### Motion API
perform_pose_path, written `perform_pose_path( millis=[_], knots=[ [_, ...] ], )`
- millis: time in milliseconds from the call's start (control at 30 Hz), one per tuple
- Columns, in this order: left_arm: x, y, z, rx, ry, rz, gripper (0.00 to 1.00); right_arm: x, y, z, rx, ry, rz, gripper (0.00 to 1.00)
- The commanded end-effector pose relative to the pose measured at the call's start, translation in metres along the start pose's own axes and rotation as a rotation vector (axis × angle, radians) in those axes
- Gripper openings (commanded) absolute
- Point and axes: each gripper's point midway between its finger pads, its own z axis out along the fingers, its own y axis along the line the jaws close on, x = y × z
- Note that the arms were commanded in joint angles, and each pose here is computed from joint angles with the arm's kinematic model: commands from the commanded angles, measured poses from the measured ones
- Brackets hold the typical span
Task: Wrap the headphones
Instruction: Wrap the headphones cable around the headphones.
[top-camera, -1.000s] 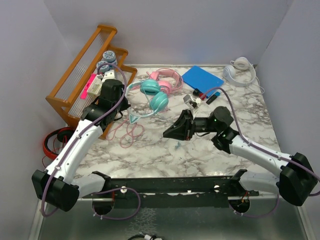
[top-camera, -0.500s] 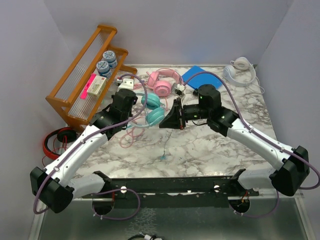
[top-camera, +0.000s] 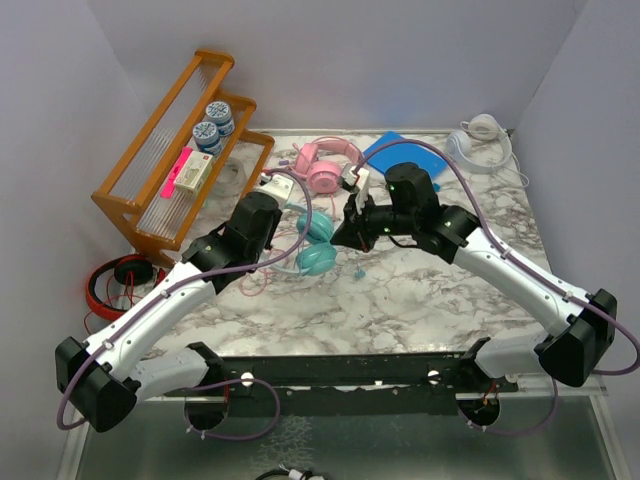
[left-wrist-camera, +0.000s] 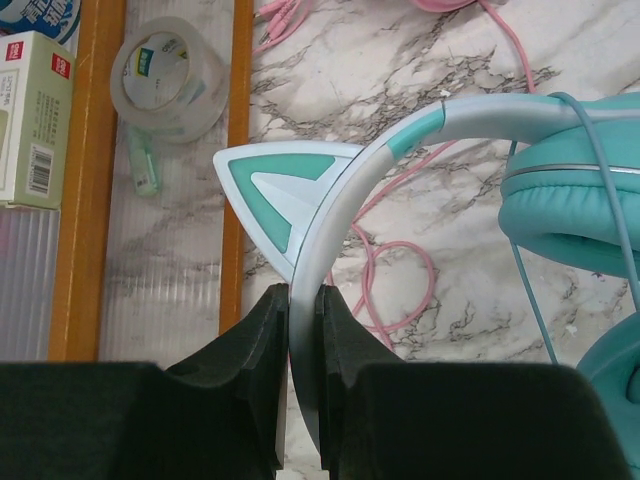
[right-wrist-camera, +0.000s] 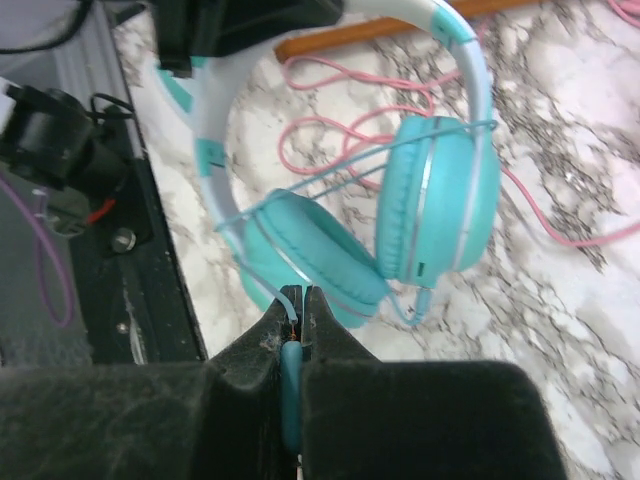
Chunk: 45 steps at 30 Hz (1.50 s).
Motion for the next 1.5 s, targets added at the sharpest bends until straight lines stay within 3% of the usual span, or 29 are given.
perform_pose_path(
  millis=[0,200,433,667,967,1100,1467],
  knots=[
    [-0.002,-0.011,-0.007,0.094,-0.034,0.097,0.0,0.0,-0.026,-0.007,0.137,0.047,-0.069,0.02],
    [-0.003,-0.045,-0.01,0.262,-0.032,0.076,0.0,-0.009,-0.028,-0.001,0.136,0.027,-0.066,0.04],
    [0.004,-0.054,-0.01,0.296,-0.003,0.095,0.0,-0.002,-0.07,-0.01,0.365,0.082,-0.074,0.11],
    [0.008,-0.062,-0.011,0.327,0.009,0.091,0.0,-0.003,-0.09,-0.014,0.476,0.073,-0.077,0.2],
    [-0.011,-0.072,-0.033,0.43,-0.056,0.029,0.0,0.014,-0.09,-0.003,0.455,0.051,-0.057,0.13],
    [-0.016,-0.075,-0.043,0.469,-0.072,0.001,0.0,0.024,-0.093,0.001,0.469,0.036,-0.028,0.2],
    [-0.032,-0.082,-0.073,0.577,-0.094,-0.085,0.0,0.038,-0.079,0.009,0.364,-0.031,0.06,0.27]
  ],
)
